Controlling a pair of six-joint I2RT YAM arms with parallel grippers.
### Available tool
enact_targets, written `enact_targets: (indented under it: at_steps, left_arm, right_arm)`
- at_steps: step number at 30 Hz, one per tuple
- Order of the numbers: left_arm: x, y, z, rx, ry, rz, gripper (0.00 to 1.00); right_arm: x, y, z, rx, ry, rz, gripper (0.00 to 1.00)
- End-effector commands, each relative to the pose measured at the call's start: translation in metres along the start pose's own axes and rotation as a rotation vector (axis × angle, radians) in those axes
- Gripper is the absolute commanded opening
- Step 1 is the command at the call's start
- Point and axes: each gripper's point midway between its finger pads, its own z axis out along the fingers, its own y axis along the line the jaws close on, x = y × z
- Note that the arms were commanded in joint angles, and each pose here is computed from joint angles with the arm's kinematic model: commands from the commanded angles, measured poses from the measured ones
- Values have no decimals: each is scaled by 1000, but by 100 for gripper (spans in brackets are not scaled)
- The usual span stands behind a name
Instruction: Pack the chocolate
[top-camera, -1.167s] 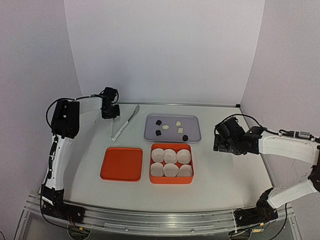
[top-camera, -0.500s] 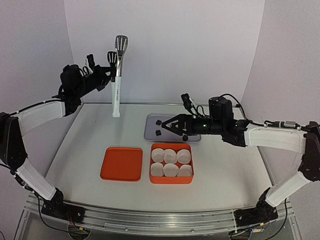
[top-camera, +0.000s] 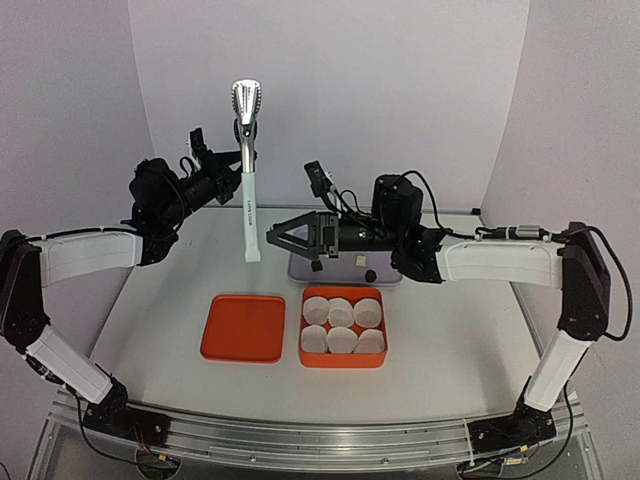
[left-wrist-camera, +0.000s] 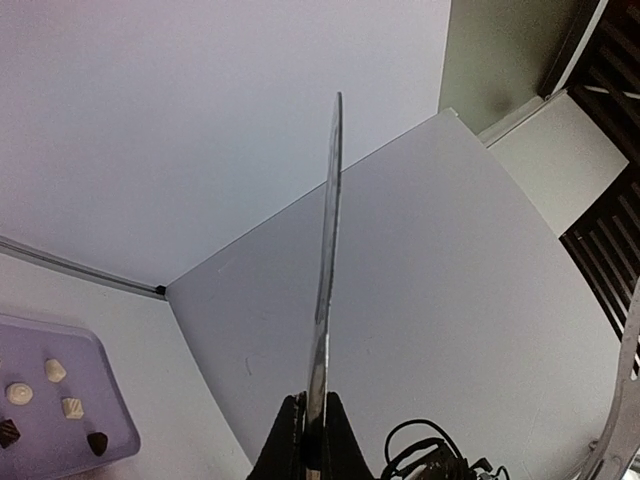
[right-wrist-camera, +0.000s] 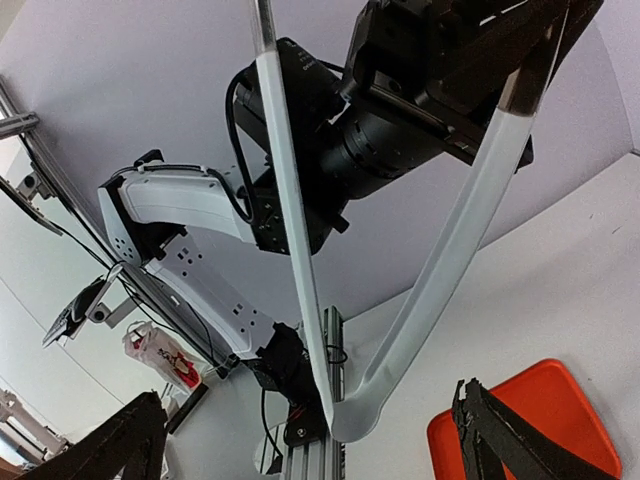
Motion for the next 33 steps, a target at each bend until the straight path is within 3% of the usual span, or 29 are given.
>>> enact_targets:
  at_steps: [1, 9, 14, 17, 20, 25, 33]
  left_arm:
    - [-17, -49, -3, 157, -105, -12, 0]
    - [-7, -35, 6, 117, -68, -74, 0]
    - [-1, -27, 0, 100, -59, -99, 0]
    - [2, -24, -1, 88, -46, -98, 0]
    - [9, -20, 2, 92, -12, -100, 0]
    - [25, -10, 9, 117, 52, -144, 0]
    - [19, -6, 3, 46, -28, -93, 0]
  right_arm:
    - [-16, -2, 17, -34, -43, -15, 96]
    - [-14, -9, 24, -44, -38, -8, 76]
    - [-14, -8, 24, -50, -36, -13, 69]
    - [-17, -3, 26, -78, -28, -7, 69]
    - [-22, 5, 31, -128, -11, 15, 77]
    - [-30, 7, 42, -182, 6, 91, 78]
    - [-40, 6, 43, -168, -31, 106, 78]
